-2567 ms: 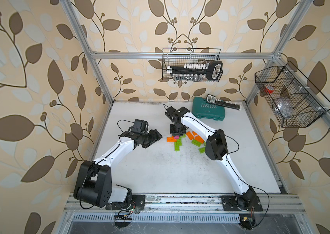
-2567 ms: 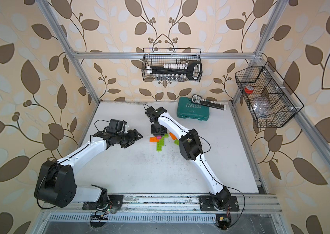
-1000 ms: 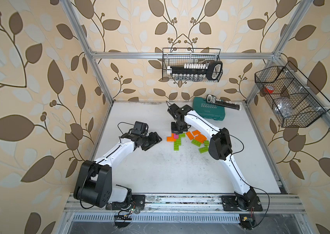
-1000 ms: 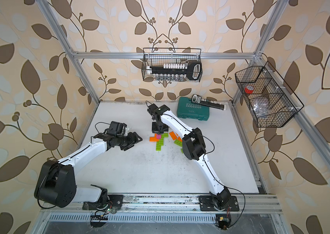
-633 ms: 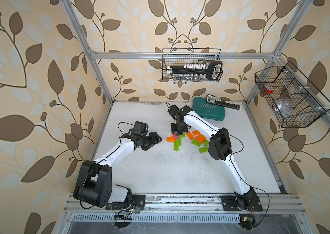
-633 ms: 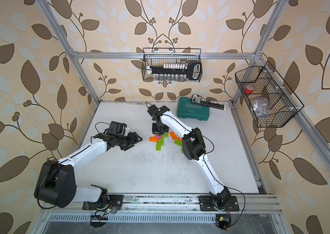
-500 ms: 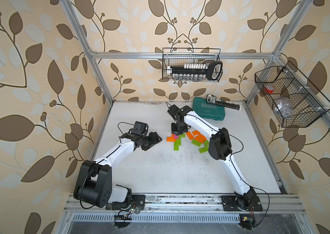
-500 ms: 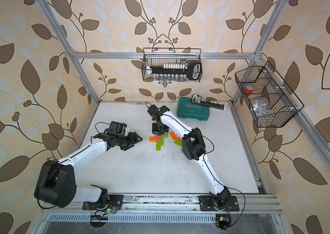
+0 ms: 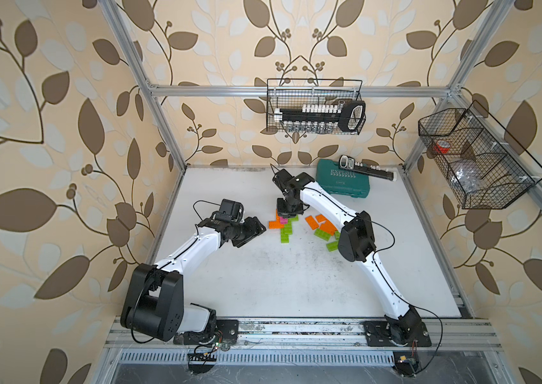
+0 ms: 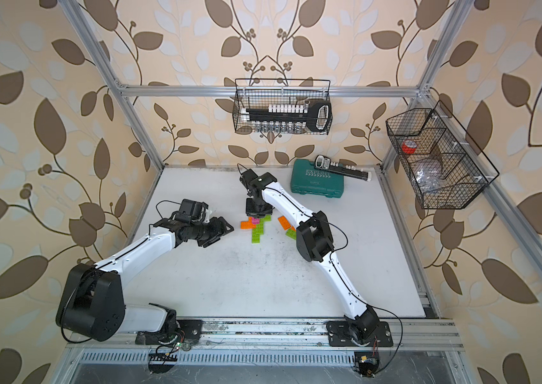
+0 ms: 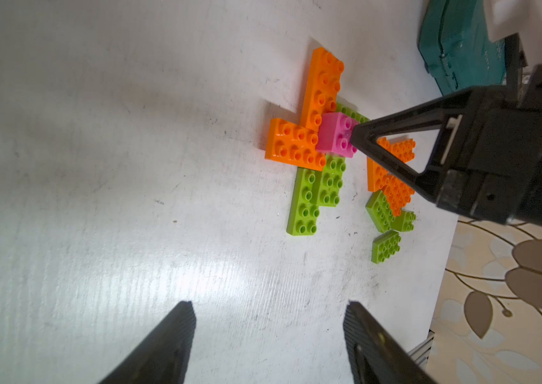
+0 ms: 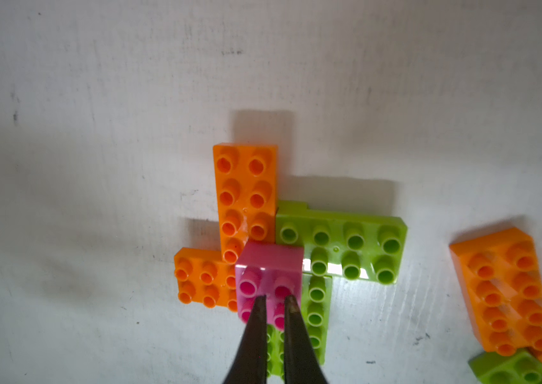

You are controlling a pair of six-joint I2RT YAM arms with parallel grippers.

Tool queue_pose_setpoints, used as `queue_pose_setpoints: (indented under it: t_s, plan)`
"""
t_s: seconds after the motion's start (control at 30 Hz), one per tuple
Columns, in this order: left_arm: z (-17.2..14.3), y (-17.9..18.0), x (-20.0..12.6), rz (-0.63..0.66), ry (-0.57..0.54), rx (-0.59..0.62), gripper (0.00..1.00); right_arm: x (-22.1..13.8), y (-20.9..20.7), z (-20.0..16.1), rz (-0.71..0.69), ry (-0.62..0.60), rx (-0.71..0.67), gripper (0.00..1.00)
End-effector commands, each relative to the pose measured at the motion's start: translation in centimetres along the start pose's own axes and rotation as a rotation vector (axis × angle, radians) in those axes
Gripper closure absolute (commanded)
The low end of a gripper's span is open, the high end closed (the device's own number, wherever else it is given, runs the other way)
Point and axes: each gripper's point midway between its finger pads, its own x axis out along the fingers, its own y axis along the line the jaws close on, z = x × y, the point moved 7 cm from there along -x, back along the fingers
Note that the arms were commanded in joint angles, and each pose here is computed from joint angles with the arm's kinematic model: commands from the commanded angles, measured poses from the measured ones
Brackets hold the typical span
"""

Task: Assemble a small pinwheel with lego
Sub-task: Place the lego brick at the center of the board, then pick up the lego brick from the center of the board.

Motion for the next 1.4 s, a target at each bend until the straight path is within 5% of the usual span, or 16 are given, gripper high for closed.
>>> queue_pose_setpoints:
  t_s: [0.0, 0.27, 0.47, 0.8, 0.97, 1.37]
  plan:
    - [0.4, -0.8, -1.7, -0.024, -0.048, 0.037, 0.26, -0.2, 0.5, 0.6, 0.048, -0.015, -0.001, 0.88]
    - [0.3, -1.9, -5.4, -0.003, -0.135, 0.101, 0.23, -7.6, 0.8, 1.7, 0.131, -0.161, -0.038, 0.76]
    - [-1.3, -5.3, -3.7, 0.081, -0.118, 0.271, 0.22, -10.8, -3.8, -0.4, 0.072, -0.228, -0.062, 0.68]
    - [-6.2, -12.8, 5.0, 0.059, 0.014, 0.486, 0.22, -8.8, -13.5, -4.6, -0.051, -0.116, -0.034, 0.61]
    - [-8.0, -14.2, 8.5, 0.030, 0.077, 0.499, 0.23, -6.4, -15.4, -4.3, -0.074, -0.062, 0.001, 0.58]
    - [-7.5, -12.9, 9.1, 0.049, 0.083, 0.448, 0.24, -2.8, -16.2, 0.3, -0.145, -0.028, -0.032, 0.35]
